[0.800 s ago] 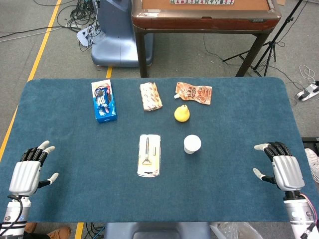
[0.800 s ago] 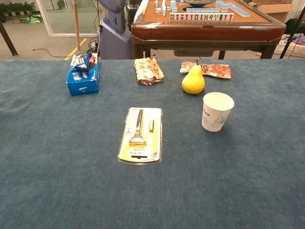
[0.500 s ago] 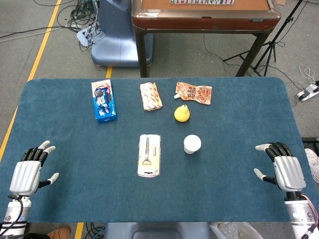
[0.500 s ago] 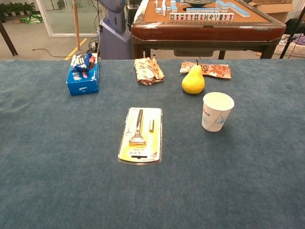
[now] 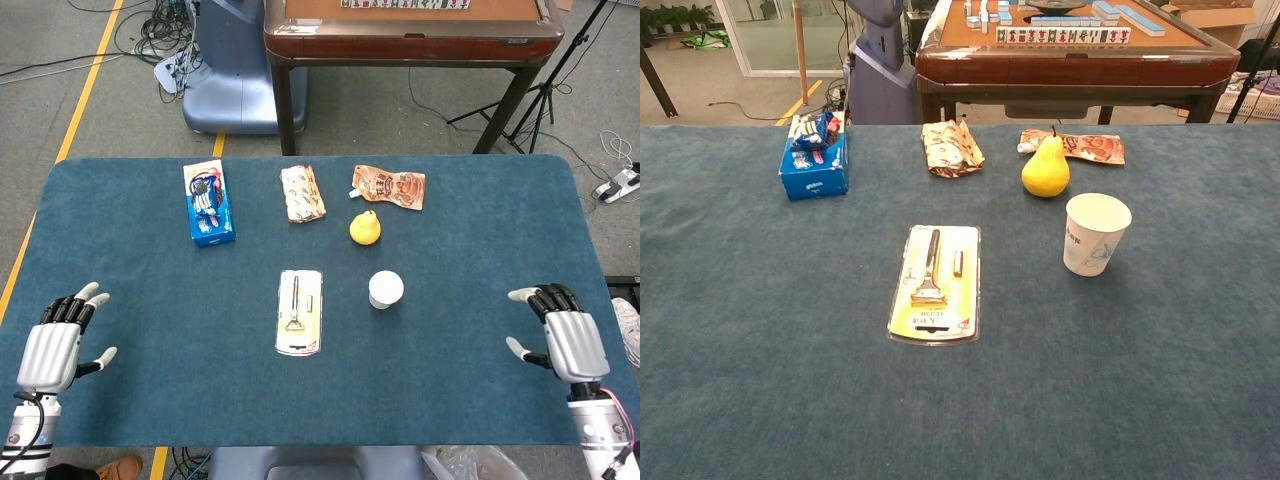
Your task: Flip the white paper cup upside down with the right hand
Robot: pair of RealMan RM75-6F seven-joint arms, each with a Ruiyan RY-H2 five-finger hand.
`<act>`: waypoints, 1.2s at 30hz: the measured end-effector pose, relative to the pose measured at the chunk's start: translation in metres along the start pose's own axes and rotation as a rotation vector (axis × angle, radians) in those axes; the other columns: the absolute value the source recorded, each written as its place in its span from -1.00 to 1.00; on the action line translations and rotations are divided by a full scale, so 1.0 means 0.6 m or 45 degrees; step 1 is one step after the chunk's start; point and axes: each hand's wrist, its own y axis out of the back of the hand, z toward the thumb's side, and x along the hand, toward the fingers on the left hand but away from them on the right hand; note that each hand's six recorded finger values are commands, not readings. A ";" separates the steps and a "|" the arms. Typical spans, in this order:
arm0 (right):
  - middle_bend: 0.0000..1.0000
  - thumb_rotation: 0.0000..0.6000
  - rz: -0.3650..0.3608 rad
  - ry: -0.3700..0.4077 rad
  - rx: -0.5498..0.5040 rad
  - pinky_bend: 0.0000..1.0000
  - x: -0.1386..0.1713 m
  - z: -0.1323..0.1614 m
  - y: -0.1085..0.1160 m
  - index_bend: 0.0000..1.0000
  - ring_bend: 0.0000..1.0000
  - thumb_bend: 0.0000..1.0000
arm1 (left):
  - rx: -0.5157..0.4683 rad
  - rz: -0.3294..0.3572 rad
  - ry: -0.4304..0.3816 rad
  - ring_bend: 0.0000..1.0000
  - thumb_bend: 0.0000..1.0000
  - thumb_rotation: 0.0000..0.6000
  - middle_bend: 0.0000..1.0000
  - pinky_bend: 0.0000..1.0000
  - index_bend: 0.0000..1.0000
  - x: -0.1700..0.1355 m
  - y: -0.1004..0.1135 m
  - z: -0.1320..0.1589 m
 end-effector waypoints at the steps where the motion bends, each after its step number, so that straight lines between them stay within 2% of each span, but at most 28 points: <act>1: -0.41 1.00 0.011 0.011 0.005 -0.68 -0.005 0.005 -0.002 -0.40 -0.62 -0.64 | -0.001 0.001 -0.001 -0.68 -0.71 1.00 -0.75 -0.73 -0.56 0.000 0.000 0.000; 8: -0.54 1.00 0.107 0.096 0.058 -0.68 -0.044 0.047 -0.023 -0.61 -0.68 -0.71 | -0.004 0.003 0.003 -0.68 -0.71 1.00 -0.75 -0.73 -0.56 -0.005 0.001 -0.003; 13: -0.63 1.00 0.176 0.189 0.085 -0.67 -0.089 0.097 -0.043 -0.62 -0.76 -0.73 | -0.006 0.006 0.004 -0.68 -0.71 1.00 -0.75 -0.73 -0.56 -0.010 0.003 -0.004; 22: -0.64 1.00 0.286 0.302 0.088 -0.68 -0.165 0.175 -0.091 -0.62 -0.77 -0.73 | -0.004 0.009 0.021 -0.68 -0.71 1.00 -0.75 -0.73 -0.56 -0.018 0.006 -0.011; 28: -0.64 1.00 0.337 0.329 0.100 -0.67 -0.204 0.208 -0.116 -0.62 -0.77 -0.73 | -0.002 0.004 0.031 -0.68 -0.71 1.00 -0.75 -0.73 -0.56 -0.022 0.005 -0.014; 36: -0.64 1.00 0.394 0.343 0.117 -0.68 -0.227 0.230 -0.142 -0.62 -0.77 -0.73 | 0.002 0.002 0.035 -0.68 -0.71 1.00 -0.75 -0.73 -0.56 -0.023 0.004 -0.015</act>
